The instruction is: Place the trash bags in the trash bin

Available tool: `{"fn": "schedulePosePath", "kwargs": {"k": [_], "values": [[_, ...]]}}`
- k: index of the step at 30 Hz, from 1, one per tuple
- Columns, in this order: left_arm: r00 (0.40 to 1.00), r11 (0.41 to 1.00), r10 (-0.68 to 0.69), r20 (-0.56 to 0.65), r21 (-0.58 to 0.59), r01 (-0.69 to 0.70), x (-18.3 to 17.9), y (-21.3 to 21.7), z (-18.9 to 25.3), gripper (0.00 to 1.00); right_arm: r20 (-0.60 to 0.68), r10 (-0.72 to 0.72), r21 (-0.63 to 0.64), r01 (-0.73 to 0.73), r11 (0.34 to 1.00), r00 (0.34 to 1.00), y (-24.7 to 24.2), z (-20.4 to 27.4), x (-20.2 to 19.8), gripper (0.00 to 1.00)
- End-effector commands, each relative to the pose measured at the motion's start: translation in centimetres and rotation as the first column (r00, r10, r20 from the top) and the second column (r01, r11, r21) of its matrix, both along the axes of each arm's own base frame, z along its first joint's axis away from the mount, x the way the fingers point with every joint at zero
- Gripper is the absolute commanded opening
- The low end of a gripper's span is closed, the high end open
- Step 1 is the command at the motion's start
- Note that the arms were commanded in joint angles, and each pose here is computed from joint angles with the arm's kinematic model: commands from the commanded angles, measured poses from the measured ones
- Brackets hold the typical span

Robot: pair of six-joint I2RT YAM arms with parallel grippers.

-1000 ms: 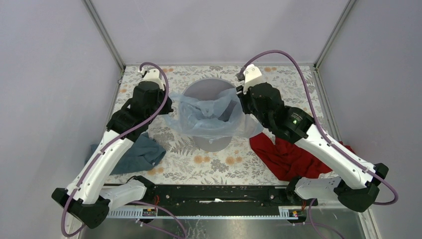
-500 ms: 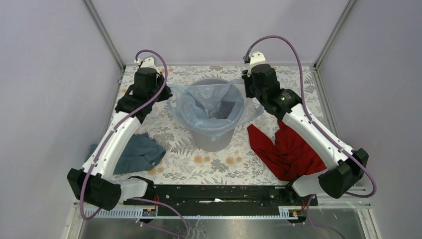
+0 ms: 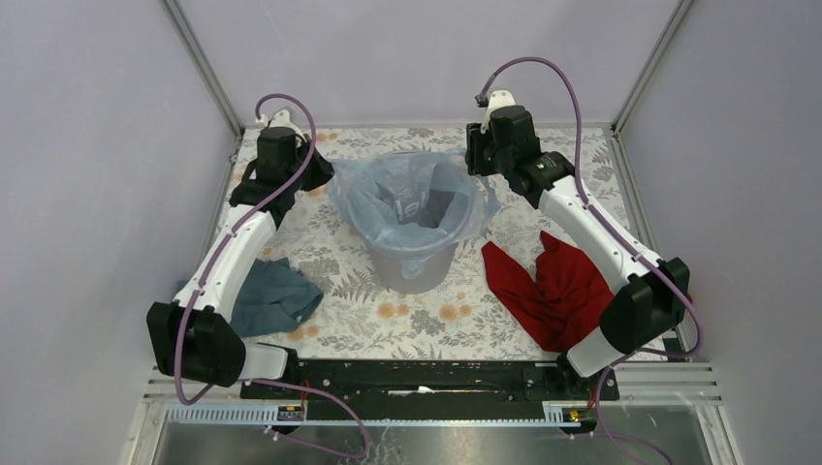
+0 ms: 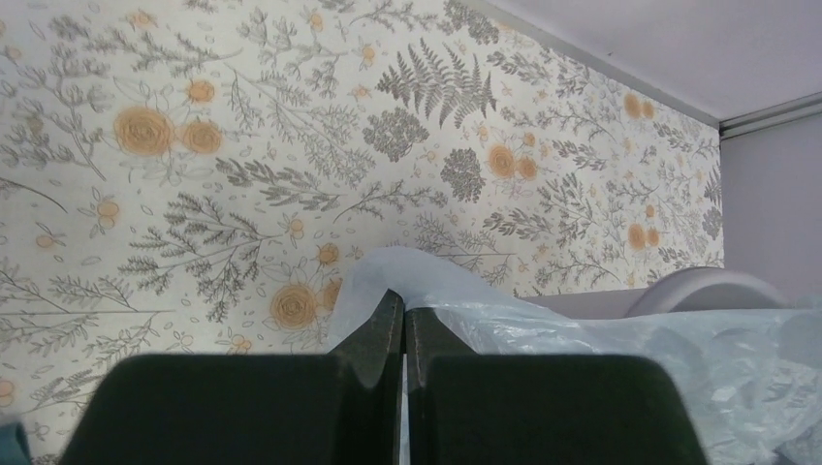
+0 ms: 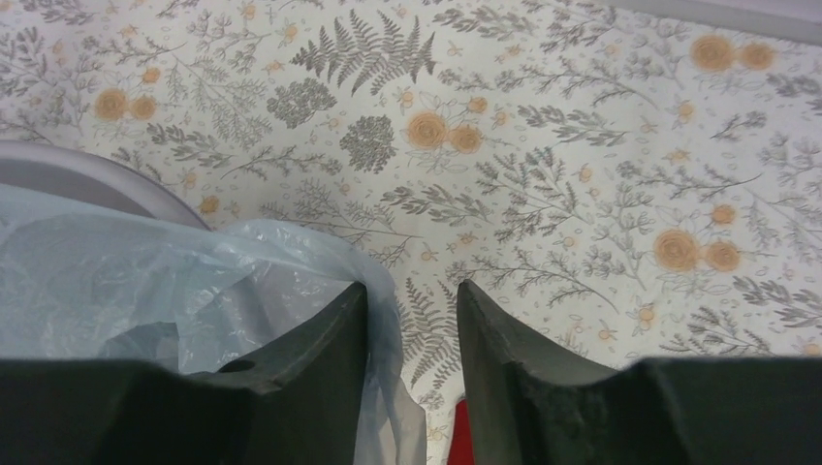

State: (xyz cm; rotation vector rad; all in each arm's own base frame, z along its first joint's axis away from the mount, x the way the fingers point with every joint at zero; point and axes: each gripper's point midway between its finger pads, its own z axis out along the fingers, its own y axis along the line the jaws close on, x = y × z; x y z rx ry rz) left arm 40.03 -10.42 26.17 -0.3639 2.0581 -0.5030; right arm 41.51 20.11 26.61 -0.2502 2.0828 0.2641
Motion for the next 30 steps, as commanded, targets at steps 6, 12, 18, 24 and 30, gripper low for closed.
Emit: {"fn": "schedulePosePath", "kwargs": {"k": [6, 12, 18, 24, 30], "values": [[0.997, 0.982, -0.057, -0.048, -0.184, 0.048, 0.3, -1.6, -4.0, 0.00, -0.027, 0.046, 0.087, -0.043, 0.995, 0.999, 1.7, -0.1, 0.3, 0.74], [0.987, 0.970, -0.107, -0.118, -0.230, 0.077, -1.9, -2.5, -7.5, 0.00, -0.056, 0.067, 0.111, -0.060, 0.992, 0.996, 2.0, -0.6, -0.7, 0.87], [0.975, 0.960, -0.137, -0.175, -0.266, 0.087, -4.1, -3.0, -10.5, 0.00, -0.075, 0.043, 0.092, -0.036, 0.995, 0.996, 0.7, -0.8, -2.2, 0.98], [0.966, 0.961, -0.144, -0.213, -0.265, 0.084, -5.5, -2.9, -12.2, 0.00, -0.072, 0.032, 0.131, -0.022, 0.991, 0.997, -0.1, -1.2, -3.3, 1.00], [0.962, 0.959, -0.147, -0.229, -0.273, 0.082, -6.8, -2.8, -13.0, 0.00, -0.099, 0.062, 0.218, -0.039, 0.975, 0.993, 0.2, 1.2, -4.4, 1.00]]}}
